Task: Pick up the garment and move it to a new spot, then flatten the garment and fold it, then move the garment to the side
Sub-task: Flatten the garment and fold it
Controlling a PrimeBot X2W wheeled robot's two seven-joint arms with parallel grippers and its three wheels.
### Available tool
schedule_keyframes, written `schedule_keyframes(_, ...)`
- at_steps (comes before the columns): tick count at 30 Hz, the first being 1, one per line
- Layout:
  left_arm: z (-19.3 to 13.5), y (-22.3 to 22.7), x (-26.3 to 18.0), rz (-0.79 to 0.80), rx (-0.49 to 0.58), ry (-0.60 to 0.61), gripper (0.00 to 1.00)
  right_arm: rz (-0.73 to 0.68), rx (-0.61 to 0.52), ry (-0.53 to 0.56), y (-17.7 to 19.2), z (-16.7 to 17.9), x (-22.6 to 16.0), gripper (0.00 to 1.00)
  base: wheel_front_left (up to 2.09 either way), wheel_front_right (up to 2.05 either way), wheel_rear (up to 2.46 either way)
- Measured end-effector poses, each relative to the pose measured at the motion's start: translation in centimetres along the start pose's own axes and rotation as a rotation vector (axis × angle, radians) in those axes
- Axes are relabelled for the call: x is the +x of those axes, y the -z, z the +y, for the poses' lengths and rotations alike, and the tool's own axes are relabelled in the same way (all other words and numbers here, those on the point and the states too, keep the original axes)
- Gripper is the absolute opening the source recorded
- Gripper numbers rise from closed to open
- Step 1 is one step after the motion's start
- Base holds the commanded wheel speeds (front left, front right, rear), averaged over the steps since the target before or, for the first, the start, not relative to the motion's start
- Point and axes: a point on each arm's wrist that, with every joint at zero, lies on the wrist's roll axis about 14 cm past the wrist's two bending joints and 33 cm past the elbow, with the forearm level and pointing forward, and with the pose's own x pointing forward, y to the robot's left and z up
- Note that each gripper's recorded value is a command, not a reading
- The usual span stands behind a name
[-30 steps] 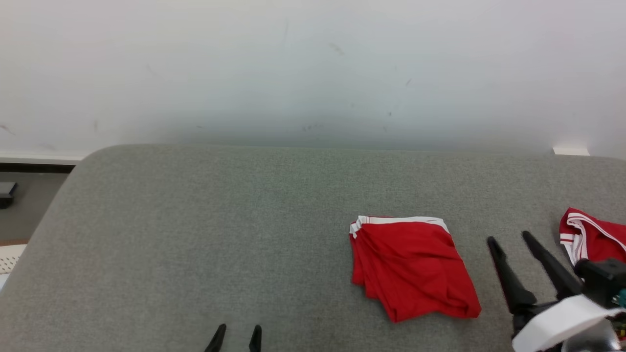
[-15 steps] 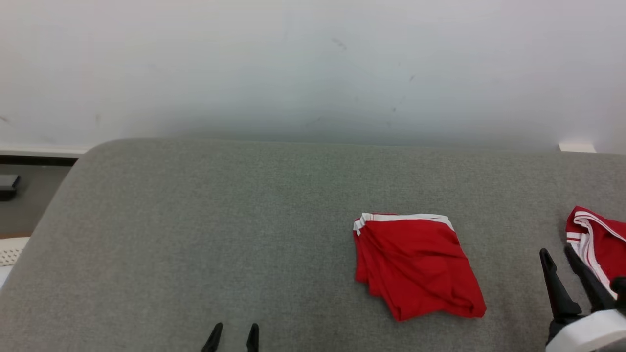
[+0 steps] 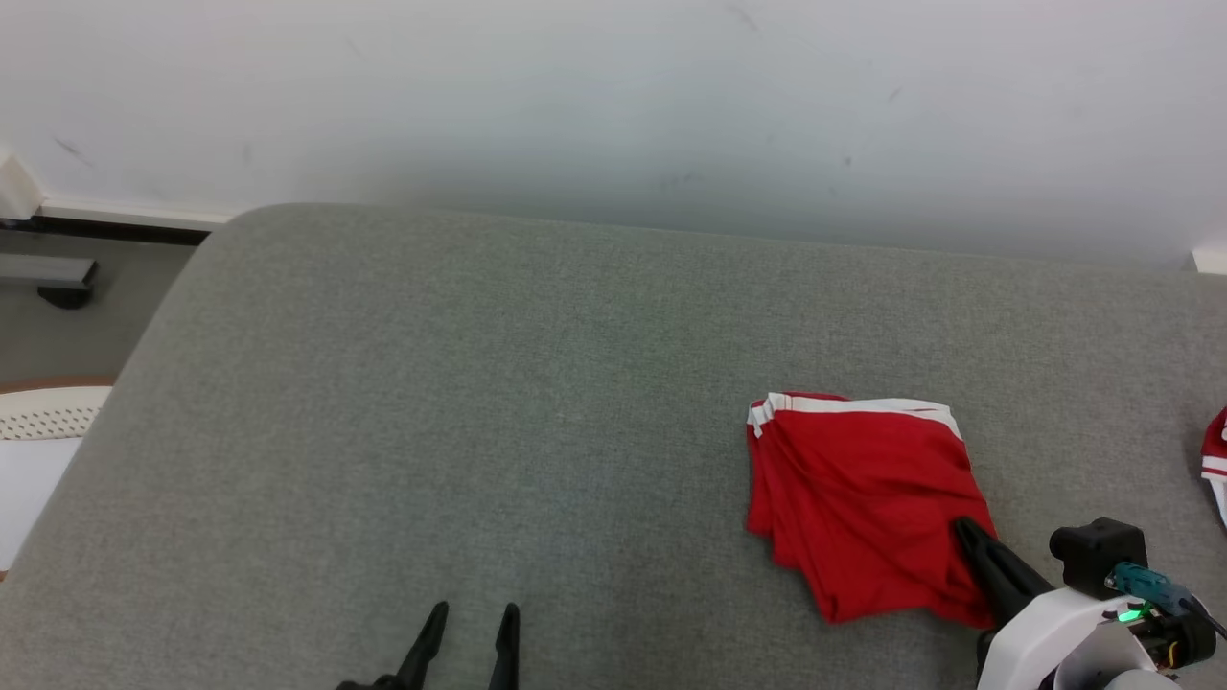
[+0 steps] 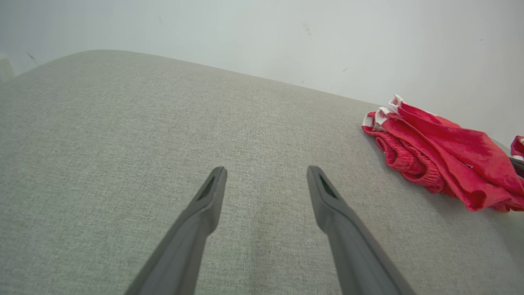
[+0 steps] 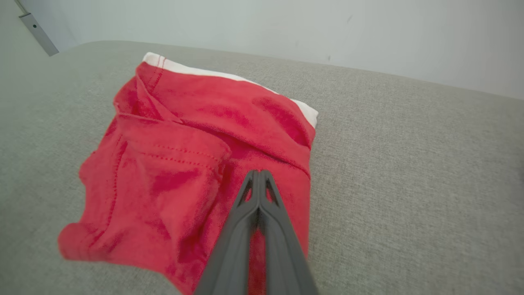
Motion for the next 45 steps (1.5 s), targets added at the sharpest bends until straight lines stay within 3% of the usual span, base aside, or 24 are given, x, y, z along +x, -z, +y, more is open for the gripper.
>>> schedule_keyframes(6,0.5,-0.1,0.2,-0.001,0.001,-0.022,1.00,0.050,-0.006,-0.054,1.5,1.6,1.0,0.00,0.00,0.00,0.00)
schedule_keyframes(13,0.7,-0.4,0.0,-0.013,0.000,-0.029,1.00,0.050,-0.002,-0.173,1.7,6.0,1.3,0.00,0.00,0.00,0.00)
schedule_keyframes(22,0.6,-0.9,-0.8,-0.034,-0.004,-0.030,1.00,0.197,-0.069,-0.323,5.5,11.2,-1.9,0.00,0.00,0.00,0.00)
schedule_keyframes(28,0.0,-1.7,-0.9,-0.063,0.001,-0.002,1.00,0.018,-0.037,-0.280,1.2,10.2,-2.8,0.00,0.00,0.00,0.00)
schedule_keyframes(29,0.0,-1.7,-0.9,-0.063,0.001,-0.002,1.00,0.018,-0.037,-0.280,1.2,10.2,-2.8,0.09,0.00,0.00,0.00)
schedule_keyframes(30,0.0,-1.9,-0.8,-0.067,0.002,0.002,1.00,-0.022,-0.029,-0.254,0.3,9.4,-3.0,0.25,0.00,0.00,0.00)
schedule_keyframes(32,-0.1,-2.0,-0.8,-0.071,0.007,0.008,1.00,-0.095,-0.027,-0.206,-1.2,7.8,-3.5,0.69,0.00,0.00,0.00)
schedule_keyframes(33,-0.1,-2.0,-0.9,-0.072,0.011,0.013,1.00,-0.135,-0.026,-0.184,-2.0,7.1,-3.9,1.00,0.00,0.00,0.00)
schedule_keyframes(40,-0.8,-1.9,-1.1,-0.071,0.035,0.050,1.00,-0.366,-0.018,0.024,-6.1,0.5,-8.1,1.00,0.00,0.00,0.00)
schedule_keyframes(45,-1.1,-1.6,-1.3,-0.064,0.036,0.061,1.00,-0.423,-0.025,0.172,-6.0,-3.5,-11.4,1.00,0.00,0.00,0.00)
